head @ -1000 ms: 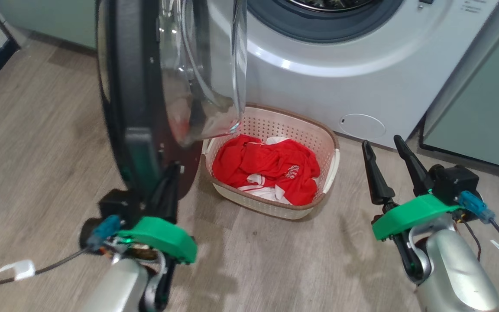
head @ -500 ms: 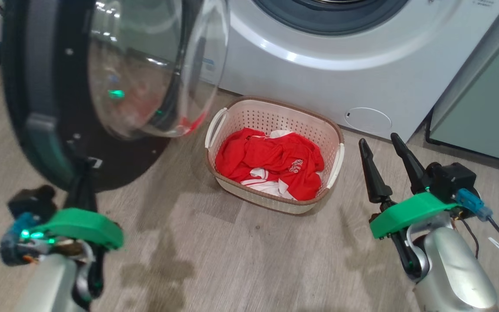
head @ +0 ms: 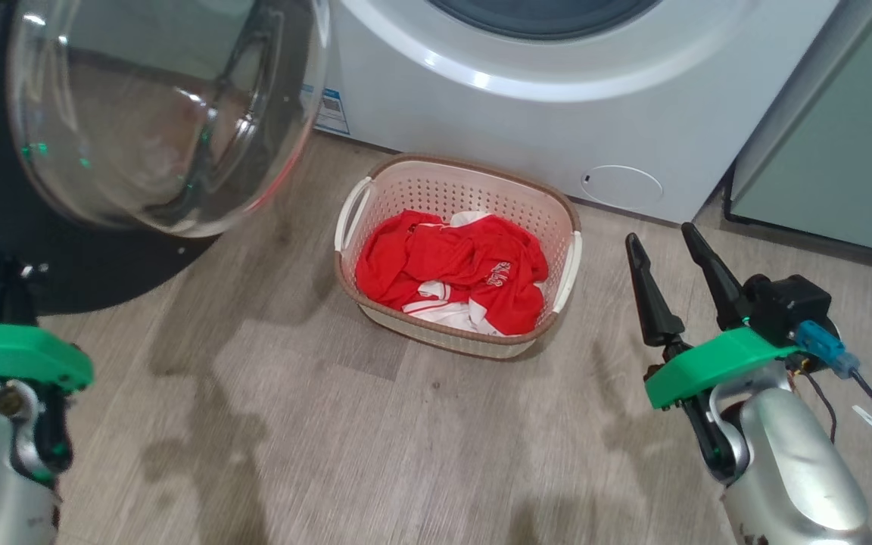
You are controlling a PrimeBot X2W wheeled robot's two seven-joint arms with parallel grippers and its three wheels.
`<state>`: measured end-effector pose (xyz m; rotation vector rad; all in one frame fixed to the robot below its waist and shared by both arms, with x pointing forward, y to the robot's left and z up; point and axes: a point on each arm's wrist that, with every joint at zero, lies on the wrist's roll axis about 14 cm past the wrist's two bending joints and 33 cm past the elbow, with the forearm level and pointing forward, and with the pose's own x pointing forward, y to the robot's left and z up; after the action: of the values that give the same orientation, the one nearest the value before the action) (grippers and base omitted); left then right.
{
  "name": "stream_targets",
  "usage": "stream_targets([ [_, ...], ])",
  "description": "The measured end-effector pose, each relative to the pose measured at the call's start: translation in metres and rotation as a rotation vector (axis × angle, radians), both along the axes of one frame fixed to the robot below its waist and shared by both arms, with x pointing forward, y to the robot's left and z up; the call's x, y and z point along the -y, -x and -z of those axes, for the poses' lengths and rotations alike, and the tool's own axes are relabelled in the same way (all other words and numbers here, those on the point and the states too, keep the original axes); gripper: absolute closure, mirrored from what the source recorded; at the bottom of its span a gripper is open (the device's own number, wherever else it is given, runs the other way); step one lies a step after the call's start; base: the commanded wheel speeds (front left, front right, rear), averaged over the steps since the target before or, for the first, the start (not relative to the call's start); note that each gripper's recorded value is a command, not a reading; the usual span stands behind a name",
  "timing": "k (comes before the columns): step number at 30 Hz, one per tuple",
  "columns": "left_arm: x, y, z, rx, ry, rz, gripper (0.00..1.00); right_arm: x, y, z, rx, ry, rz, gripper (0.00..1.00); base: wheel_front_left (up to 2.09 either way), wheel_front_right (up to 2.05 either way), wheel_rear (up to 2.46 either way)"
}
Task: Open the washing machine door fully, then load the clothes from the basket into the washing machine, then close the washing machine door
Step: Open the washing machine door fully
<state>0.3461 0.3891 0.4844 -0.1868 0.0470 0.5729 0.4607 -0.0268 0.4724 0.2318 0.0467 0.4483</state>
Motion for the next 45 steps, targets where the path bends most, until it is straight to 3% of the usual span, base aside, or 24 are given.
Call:
stream_targets([
  [10, -0.034, -0.001, -0.003, 0.017, 0.018, -0.079, 1.0, 0.009, -0.004, 0.005, -0.008, 0.003, 0.023, 0.0, 0.0, 0.0, 0.0],
  [20, -0.012, -0.002, -0.025, 0.104, -0.039, -0.039, 1.0, 0.019, -0.005, -0.003, 0.01, 0.003, 0.051, 0.0, 0.0, 0.0, 0.0],
  [21, -0.005, 0.001, -0.022, 0.101, -0.039, -0.029, 0.89, 0.02, -0.005, -0.004, 0.013, 0.003, 0.054, 0.0, 0.0, 0.0, 0.0],
  [25, 0.021, 0.014, -0.011, 0.085, -0.039, 0.024, 0.0, 0.027, -0.005, -0.012, 0.031, 0.0, 0.074, 0.0, 0.0, 0.0, 0.0],
  [45, 0.175, -0.019, -0.026, 0.099, -0.026, 0.509, 0.0, 0.1, 0.036, -0.02, 0.044, 0.021, 0.257, 0.0, 0.0, 0.0, 0.0],
])
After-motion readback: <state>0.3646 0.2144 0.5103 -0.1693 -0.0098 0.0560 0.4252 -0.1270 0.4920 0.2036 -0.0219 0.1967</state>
